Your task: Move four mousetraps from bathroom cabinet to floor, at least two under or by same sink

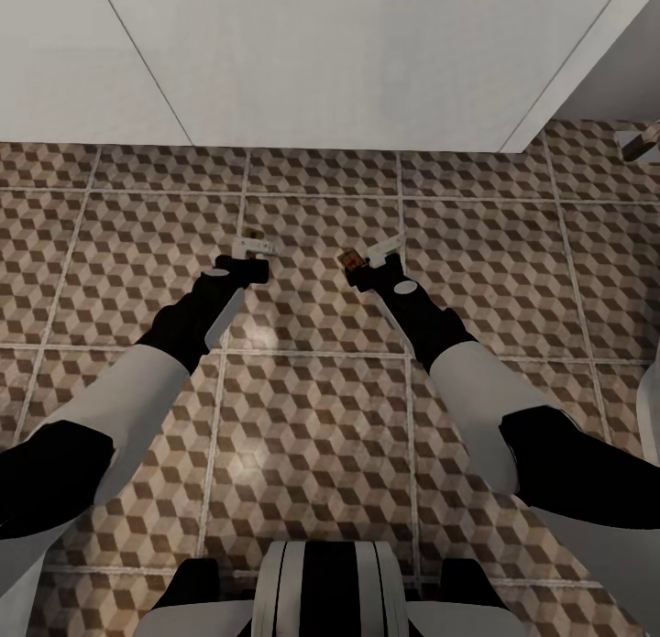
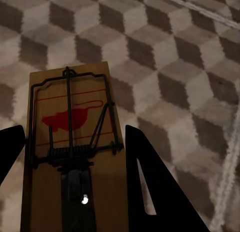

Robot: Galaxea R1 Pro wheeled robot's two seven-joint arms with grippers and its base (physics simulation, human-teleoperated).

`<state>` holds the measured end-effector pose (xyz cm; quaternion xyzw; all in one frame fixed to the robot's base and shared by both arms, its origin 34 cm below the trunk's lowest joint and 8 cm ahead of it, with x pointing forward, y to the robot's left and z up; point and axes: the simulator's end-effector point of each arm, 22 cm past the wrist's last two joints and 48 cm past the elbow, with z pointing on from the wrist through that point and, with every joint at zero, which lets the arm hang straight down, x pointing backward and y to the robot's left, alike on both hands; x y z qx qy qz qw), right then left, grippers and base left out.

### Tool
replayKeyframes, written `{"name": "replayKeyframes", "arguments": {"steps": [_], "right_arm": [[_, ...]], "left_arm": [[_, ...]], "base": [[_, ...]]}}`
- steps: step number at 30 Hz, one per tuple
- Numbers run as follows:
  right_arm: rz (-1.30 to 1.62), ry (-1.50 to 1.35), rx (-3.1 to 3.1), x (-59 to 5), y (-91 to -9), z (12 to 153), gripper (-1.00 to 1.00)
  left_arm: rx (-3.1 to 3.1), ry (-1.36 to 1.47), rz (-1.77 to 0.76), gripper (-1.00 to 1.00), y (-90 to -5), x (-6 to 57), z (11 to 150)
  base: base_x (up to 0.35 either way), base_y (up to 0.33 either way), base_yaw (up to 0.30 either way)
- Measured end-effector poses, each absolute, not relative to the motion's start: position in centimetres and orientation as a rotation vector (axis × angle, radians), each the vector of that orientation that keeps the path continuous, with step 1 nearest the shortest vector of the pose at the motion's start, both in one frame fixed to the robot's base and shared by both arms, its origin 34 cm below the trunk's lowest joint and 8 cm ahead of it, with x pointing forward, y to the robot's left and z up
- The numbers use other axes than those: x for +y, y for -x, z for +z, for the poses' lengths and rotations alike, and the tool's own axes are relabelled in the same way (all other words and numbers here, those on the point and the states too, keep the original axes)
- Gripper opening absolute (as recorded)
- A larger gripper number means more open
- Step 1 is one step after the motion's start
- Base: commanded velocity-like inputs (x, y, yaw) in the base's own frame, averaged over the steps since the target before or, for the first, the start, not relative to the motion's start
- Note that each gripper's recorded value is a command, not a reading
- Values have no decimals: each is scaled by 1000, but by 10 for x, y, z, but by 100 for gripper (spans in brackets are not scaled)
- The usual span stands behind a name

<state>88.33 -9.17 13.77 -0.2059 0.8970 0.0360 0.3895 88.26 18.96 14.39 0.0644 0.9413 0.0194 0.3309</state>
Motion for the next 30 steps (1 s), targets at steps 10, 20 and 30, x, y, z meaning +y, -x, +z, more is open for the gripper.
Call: {"name": "replayKeyframes", "arguments": {"steps": [10,20,30], "right_arm": [[93,526,2281,-91,-882,137,-100],[94,527,2283,-91,-882,136,-100],[94,528,2284,-91,-881,136,-100]], "left_arm": [[2457,-179,55,-100,-877,188,134],[2429,-161,59,-100,-877,193,129],[2430,-161,59,-100,-877,194,129]], "base": [[0,0,0],[0,0,0],[36,0,0]]}}
